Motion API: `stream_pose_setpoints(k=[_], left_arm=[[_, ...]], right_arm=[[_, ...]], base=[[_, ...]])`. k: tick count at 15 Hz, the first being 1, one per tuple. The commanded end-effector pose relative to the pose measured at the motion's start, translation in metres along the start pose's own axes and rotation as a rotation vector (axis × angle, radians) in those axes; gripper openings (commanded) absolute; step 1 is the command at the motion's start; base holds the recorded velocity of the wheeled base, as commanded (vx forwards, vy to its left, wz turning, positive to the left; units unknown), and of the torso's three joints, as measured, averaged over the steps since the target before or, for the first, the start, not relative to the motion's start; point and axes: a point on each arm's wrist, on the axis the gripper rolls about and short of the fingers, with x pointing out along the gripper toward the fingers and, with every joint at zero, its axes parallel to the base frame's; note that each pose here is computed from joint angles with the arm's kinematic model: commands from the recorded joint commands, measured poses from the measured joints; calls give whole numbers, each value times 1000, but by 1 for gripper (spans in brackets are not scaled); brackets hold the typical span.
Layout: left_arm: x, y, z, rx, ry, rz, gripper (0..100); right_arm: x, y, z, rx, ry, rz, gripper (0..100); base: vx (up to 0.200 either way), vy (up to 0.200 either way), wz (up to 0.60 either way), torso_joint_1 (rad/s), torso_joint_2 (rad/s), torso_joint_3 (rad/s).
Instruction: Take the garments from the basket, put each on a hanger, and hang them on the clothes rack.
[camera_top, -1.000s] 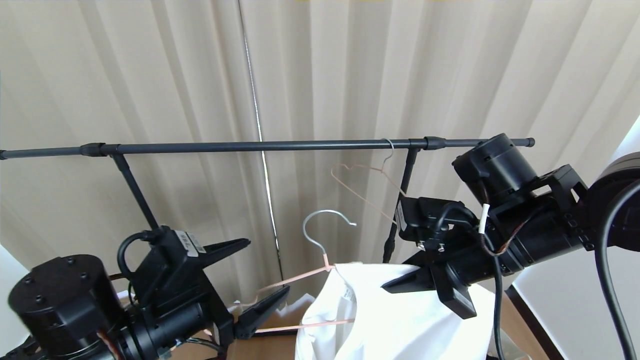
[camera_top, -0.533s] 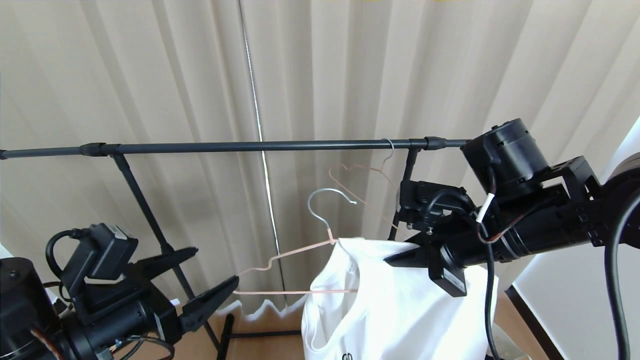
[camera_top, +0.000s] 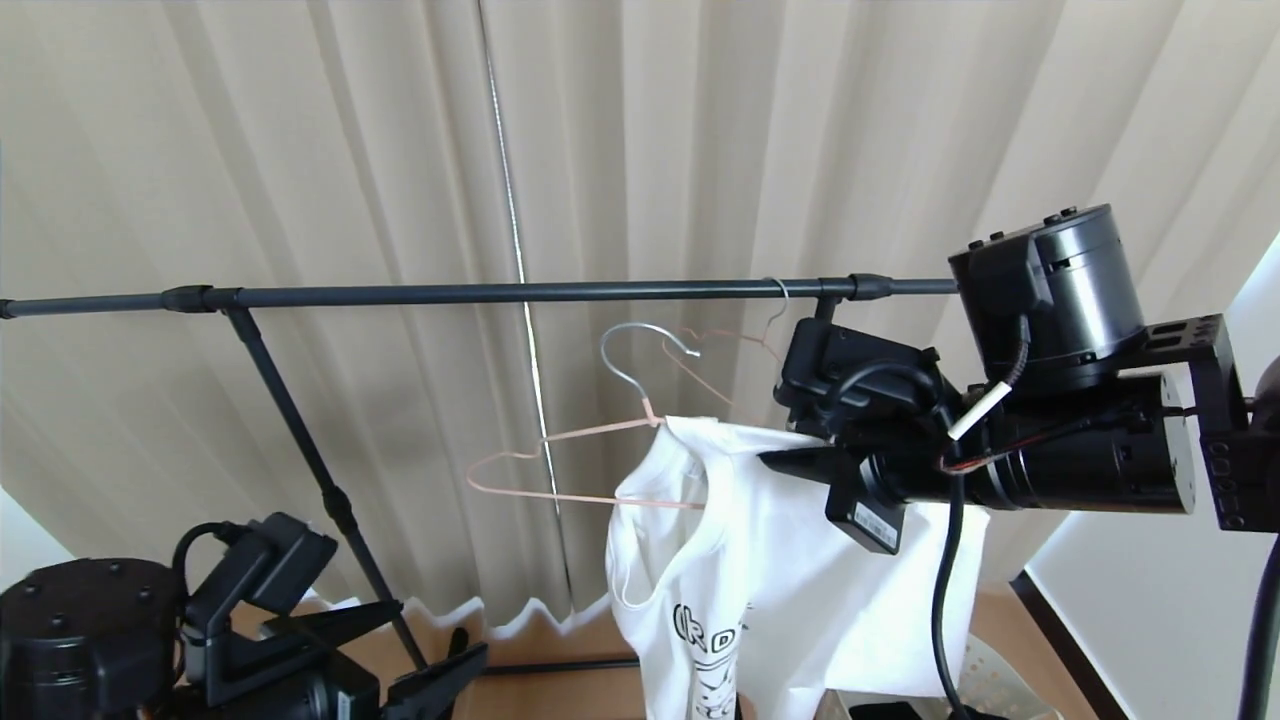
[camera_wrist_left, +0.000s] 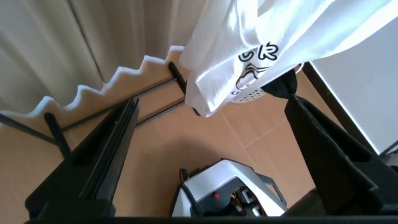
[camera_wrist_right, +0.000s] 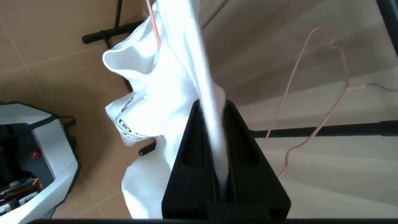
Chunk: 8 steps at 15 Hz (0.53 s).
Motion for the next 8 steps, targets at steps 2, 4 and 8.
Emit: stream_pose_setpoints(k=[2,4,8], left_arm=[[54,-32,0,21,103,46,100],[81,-42,3,13,105,94,100],[117,-56,16,-39,42,183,100]], right_arm=[[-1,9,-3,-13,-7,-32,0],[-1,16,-1,-25,-29,-36,0],[1,21,-5,-28,-33,-51,0]], base=[[0,0,0,0,0,0],[0,0,0,0,0,0],[0,0,0,0,0,0]])
